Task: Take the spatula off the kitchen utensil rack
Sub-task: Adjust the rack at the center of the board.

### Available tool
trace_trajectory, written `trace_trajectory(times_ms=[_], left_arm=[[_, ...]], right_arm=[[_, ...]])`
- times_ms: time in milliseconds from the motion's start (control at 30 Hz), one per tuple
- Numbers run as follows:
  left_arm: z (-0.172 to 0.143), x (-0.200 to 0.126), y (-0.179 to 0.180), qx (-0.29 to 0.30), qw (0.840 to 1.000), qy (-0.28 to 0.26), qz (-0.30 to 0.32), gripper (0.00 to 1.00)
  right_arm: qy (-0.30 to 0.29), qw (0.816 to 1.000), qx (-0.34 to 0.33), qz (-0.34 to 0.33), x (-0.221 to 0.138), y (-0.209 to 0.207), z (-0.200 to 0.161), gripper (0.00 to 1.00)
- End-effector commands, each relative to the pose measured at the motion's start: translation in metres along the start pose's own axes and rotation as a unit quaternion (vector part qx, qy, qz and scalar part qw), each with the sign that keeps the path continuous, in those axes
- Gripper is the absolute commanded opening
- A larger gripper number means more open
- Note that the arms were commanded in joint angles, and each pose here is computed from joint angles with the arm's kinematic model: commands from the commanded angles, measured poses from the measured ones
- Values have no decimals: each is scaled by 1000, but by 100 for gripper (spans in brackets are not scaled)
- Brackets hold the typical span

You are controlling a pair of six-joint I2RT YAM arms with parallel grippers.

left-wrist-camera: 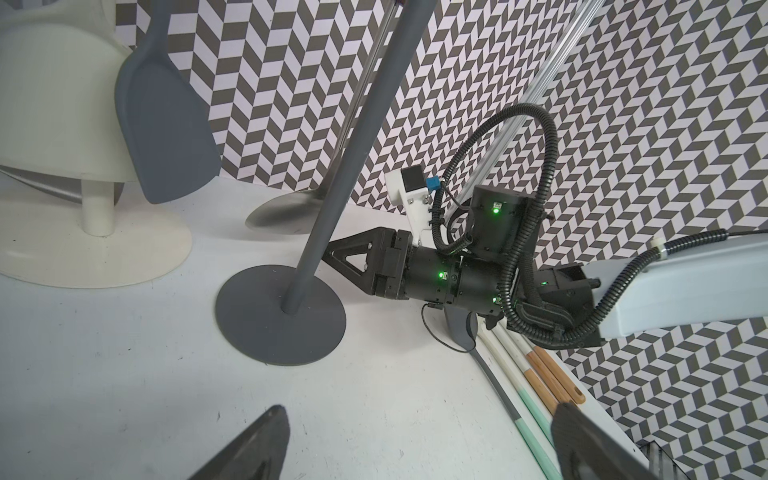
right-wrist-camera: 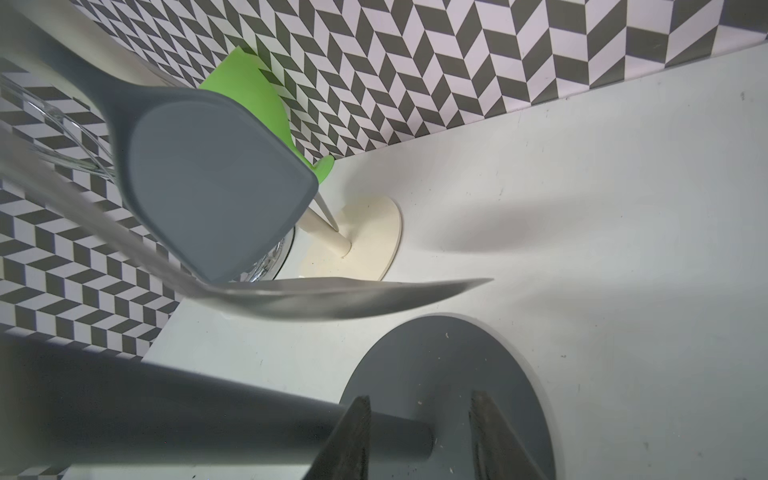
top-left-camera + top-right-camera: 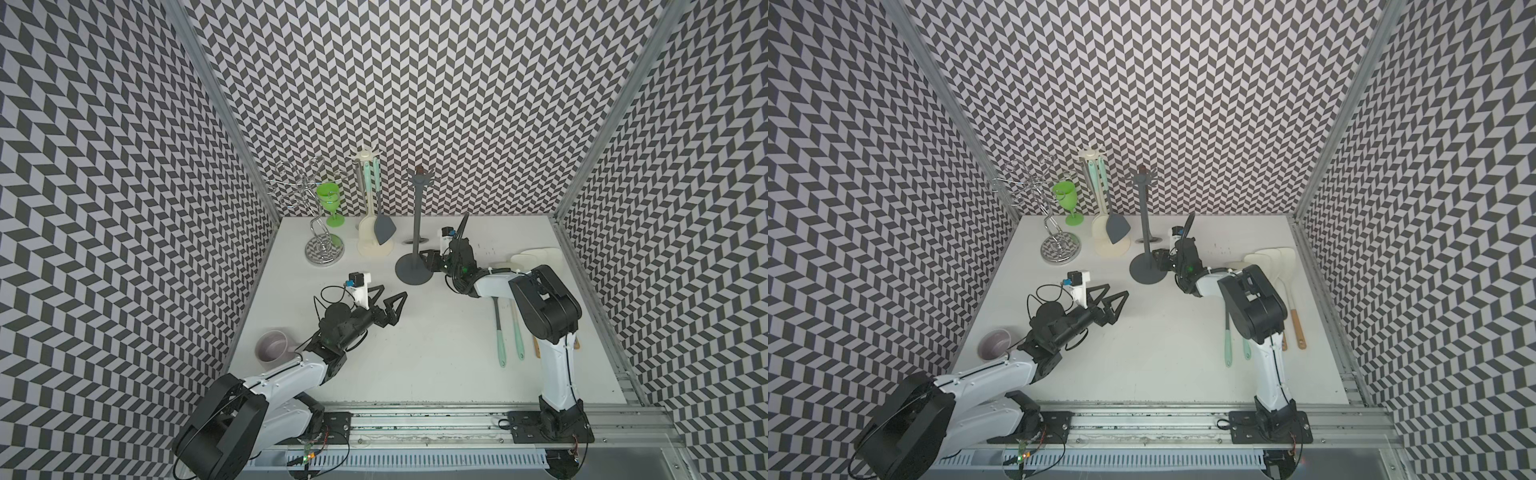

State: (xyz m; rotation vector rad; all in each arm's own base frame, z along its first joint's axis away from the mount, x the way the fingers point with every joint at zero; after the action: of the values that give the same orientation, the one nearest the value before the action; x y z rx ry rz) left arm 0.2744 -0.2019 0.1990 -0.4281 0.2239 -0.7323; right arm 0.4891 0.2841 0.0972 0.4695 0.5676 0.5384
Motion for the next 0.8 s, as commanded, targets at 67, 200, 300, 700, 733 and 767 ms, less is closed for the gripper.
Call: trace_trajectory(times_ms=[67,200,300,700,733,767], left_arm=[[7,-3,-1,5,1000,-18,-2,100],[7,-4,-2,4,1000,-18,-4,100],[8,-5,-2,5,1000,-20,-5,100],[12,-10,-4,9,999,-34,-5,100],[13,-11,-4,11,999,-36,-5,100],[13,-12,-4,11,999,-38,-5,100]], right_arm=[[-23,999,7,43,0,29,-5,40],[-17,998,6,54,1,39,-14,40],[-14,998,3,57,0,47,-19,40],[-2,997,-30,75,-34,78,-40,42],[-4,997,-36,71,-42,78,-39,42],[-6,997,-44,66,-50,78,-38,44]])
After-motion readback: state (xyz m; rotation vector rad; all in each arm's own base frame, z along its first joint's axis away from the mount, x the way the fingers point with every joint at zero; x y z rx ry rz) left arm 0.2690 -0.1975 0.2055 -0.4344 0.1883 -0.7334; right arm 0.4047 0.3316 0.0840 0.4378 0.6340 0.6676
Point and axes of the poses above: each gripper's point midway between its finger pads, its own x axis out along the fingers, its own y axis along the line the jaws close on, z = x × y, the point moved 2 cm from there along -x, back along the fingers, and after that the axes turned 3 degrees about x, right-handed, at the moved point
